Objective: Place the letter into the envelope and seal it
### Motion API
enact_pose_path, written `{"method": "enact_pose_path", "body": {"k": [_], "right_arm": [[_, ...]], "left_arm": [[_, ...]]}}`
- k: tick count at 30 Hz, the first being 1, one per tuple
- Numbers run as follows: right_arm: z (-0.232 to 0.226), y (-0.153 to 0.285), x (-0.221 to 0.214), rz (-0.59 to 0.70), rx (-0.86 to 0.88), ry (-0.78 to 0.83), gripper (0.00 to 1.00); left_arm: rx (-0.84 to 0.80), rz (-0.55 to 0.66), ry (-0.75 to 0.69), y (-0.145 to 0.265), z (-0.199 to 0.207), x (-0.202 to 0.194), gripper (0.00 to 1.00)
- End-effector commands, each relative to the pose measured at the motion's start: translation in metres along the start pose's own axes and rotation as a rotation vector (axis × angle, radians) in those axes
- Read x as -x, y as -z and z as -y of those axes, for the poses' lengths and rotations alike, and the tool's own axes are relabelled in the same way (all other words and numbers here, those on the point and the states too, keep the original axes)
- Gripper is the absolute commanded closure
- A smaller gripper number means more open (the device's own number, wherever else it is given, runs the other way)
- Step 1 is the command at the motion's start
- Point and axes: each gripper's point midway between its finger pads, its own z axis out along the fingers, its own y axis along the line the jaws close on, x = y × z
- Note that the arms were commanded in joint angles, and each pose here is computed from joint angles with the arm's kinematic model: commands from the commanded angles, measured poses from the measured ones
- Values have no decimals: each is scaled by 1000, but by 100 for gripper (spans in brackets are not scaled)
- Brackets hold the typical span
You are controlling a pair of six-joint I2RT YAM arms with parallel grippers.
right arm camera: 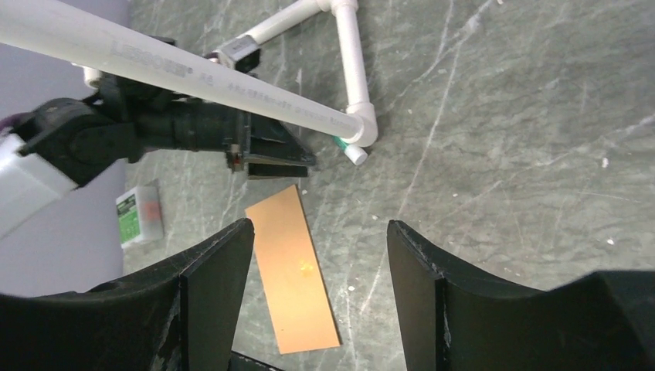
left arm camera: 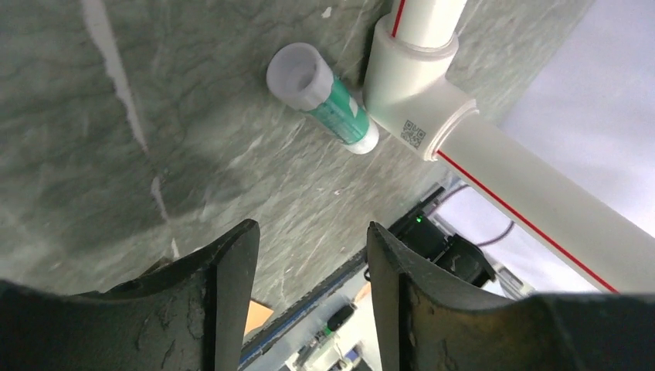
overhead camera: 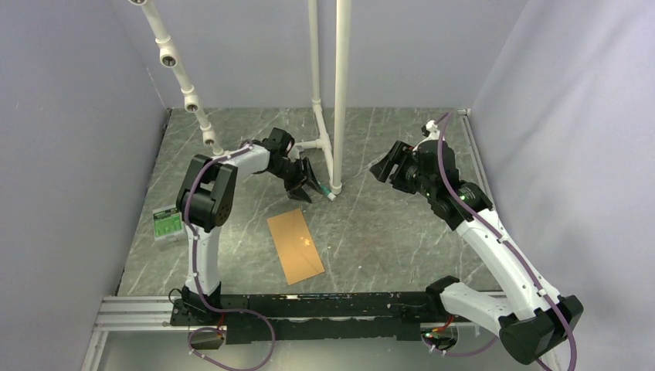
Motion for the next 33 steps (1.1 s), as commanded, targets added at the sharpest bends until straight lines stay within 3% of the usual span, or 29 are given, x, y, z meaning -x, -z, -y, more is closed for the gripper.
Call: {"method": "enact_pose_path", "body": {"k": [1,5,7,8,13,17,25,33], "right_arm": [[7,10,13,25,-59,46,31],[31,10,11,-42,-215,81,25],[50,11,4,-92,-316,92,20],[56,13,3,-105,-349,101,18],[75,31,7,-84,-459,118,15],[73,51,30,20,-469,133,11],[59,104,66,65,-549,104,6],[0,156,92,144,-282,18,0]], "left_arm": [[57,162,-112,48,38,2,40],[179,330,-169,82,42,-17,29],[232,418,-188,100,40,-30,9],[260,468,-202,110,39,-35,8],[358,723,-234,172,27,-66,7],[402,902,-261,233,15,-88,7],[473,1108,-228,347,-12,-154,7],[486,1248,-319,429,-9,-195,7]]}}
